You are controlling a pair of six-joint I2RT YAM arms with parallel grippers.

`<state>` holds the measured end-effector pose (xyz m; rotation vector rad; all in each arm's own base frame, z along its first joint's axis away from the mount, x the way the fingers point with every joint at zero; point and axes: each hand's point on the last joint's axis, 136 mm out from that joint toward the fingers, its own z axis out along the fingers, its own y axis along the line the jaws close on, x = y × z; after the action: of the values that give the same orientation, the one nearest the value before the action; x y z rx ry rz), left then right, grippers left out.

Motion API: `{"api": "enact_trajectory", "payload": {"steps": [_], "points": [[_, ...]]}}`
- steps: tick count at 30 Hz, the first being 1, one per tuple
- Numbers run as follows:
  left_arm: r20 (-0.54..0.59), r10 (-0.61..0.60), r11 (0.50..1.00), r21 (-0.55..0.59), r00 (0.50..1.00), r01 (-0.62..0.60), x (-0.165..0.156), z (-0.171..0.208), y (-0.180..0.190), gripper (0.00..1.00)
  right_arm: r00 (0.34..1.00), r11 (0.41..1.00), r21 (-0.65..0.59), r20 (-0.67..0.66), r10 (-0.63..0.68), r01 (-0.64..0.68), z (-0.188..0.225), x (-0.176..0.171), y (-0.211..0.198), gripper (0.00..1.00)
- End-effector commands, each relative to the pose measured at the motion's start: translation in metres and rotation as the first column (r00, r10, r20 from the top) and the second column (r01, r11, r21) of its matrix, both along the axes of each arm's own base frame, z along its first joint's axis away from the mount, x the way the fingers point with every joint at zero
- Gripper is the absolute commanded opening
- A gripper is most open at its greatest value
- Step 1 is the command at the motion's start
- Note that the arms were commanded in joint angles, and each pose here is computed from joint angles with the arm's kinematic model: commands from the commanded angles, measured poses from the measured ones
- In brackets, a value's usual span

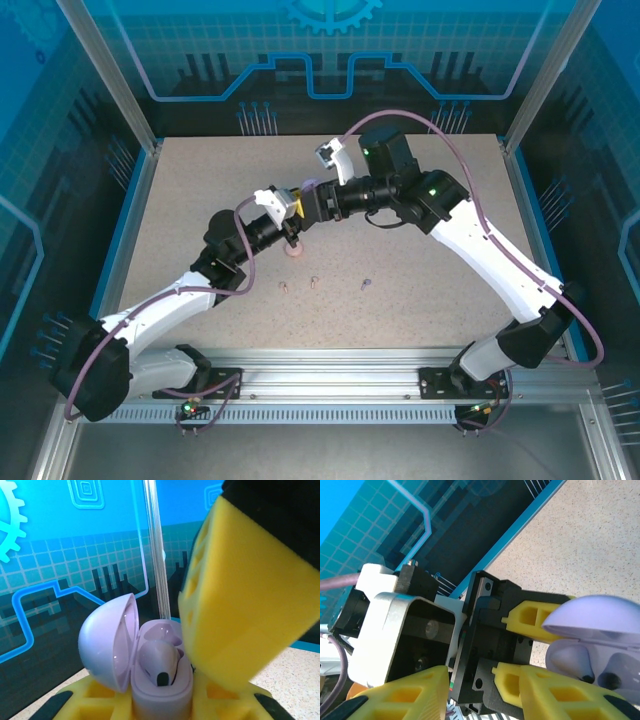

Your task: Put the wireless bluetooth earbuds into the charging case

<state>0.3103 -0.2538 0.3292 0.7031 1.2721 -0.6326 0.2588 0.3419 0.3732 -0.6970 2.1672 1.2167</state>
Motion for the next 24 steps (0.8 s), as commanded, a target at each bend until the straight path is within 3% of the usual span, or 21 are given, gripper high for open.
{"api": "enact_trajectory", "payload": {"steps": [1, 6, 9, 13, 20, 24], "points": [[0.035, -0.023, 1.000, -0.018, 0.999, 0.024, -0.002, 0.014, -0.004, 0.00, 0.996, 0.996, 0.080, 0.079, -0.043, 0.036, 0.040, 0.005, -0.015, 0.43], [0.032, -0.021, 1.000, -0.022, 0.999, 0.021, -0.004, 0.011, -0.003, 0.00, 0.975, 0.974, 0.098, 0.066, -0.213, 0.206, 0.038, 0.018, -0.062, 0.45], [0.026, -0.016, 1.000, -0.021, 1.000, 0.016, -0.004, 0.008, -0.001, 0.00, 0.929, 0.929, 0.044, 0.019, -0.369, 0.368, 0.007, 0.030, -0.098, 0.49], [0.015, -0.009, 1.000, -0.021, 1.000, 0.009, -0.006, 0.004, 0.001, 0.00, 0.834, 0.829, -0.123, -0.025, -0.552, 0.545, -0.058, 0.039, -0.140, 0.51], [-0.018, 0.010, 1.000, -0.021, 1.000, -0.010, -0.005, -0.007, 0.005, 0.00, 0.687, 0.640, -0.448, -0.074, -0.722, 0.624, -0.177, 0.036, -0.177, 0.47], [-0.031, 0.019, 1.000, -0.023, 0.999, -0.019, -0.006, -0.013, 0.007, 0.00, 0.621, 0.556, -0.560, -0.093, -0.778, 0.614, -0.226, 0.030, -0.181, 0.46]]}}
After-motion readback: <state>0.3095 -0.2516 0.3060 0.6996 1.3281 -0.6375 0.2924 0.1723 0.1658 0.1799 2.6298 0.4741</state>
